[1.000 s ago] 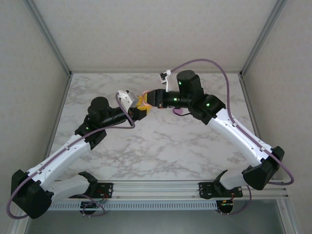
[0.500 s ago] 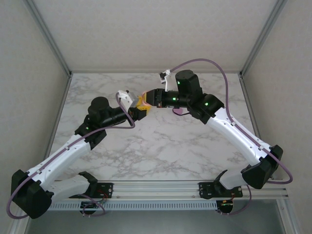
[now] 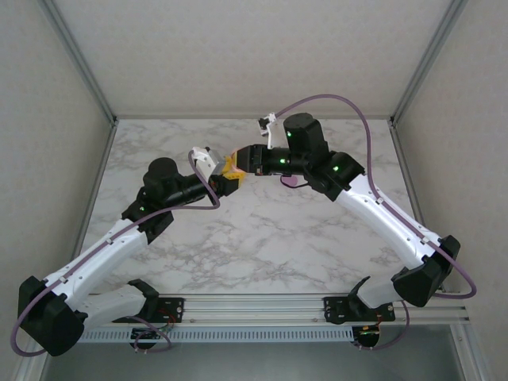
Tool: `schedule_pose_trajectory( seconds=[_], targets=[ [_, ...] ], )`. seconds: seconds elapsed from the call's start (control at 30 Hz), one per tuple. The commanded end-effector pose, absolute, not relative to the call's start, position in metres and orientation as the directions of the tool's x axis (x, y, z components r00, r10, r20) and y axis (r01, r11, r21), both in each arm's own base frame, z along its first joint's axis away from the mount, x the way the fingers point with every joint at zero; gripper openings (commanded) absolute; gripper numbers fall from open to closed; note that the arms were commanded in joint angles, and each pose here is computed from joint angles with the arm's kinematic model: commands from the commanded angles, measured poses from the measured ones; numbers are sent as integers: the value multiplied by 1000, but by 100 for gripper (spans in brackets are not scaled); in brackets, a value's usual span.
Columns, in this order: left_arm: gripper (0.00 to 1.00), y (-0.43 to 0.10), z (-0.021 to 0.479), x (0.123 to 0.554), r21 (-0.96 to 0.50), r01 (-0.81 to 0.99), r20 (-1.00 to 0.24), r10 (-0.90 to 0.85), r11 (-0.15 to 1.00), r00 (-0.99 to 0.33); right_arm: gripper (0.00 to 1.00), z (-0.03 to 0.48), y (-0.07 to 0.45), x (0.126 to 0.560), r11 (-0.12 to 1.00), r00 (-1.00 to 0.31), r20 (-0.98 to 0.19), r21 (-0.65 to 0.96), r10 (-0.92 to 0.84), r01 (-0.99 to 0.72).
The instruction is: Insert the wireless bluetooth earbuds into the charging case
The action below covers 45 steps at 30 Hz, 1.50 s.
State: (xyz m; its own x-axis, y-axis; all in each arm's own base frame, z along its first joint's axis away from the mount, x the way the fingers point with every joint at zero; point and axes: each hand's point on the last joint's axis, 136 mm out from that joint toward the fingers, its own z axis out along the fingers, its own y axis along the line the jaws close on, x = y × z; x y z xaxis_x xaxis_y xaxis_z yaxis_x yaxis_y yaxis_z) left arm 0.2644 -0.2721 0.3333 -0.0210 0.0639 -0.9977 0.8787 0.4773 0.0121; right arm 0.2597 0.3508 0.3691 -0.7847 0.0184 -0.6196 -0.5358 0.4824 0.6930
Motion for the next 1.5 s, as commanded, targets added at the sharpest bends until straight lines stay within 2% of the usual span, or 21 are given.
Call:
schedule_pose_trajectory(
  seconds=[0.0, 0.5, 0.97, 1.47],
  targets=[
    [22, -273, 360, 258, 38, 885, -999, 12, 464, 36, 29, 367, 349, 263, 516, -780, -625, 673, 12, -531],
    [22, -272, 360, 259, 41, 881, -999, 13, 472, 39, 31, 386, 339, 259, 522, -753, -657, 655, 36, -546],
    [22, -273, 360, 261, 36, 878, -999, 11, 478, 35, 31, 381, 350, 249, 483, -784, -621, 677, -32, -556],
    [22, -272, 358, 263, 35, 873, -999, 18, 486, 31, 33, 383, 347, 247, 492, -789, -614, 678, -30, -547]
  ],
)
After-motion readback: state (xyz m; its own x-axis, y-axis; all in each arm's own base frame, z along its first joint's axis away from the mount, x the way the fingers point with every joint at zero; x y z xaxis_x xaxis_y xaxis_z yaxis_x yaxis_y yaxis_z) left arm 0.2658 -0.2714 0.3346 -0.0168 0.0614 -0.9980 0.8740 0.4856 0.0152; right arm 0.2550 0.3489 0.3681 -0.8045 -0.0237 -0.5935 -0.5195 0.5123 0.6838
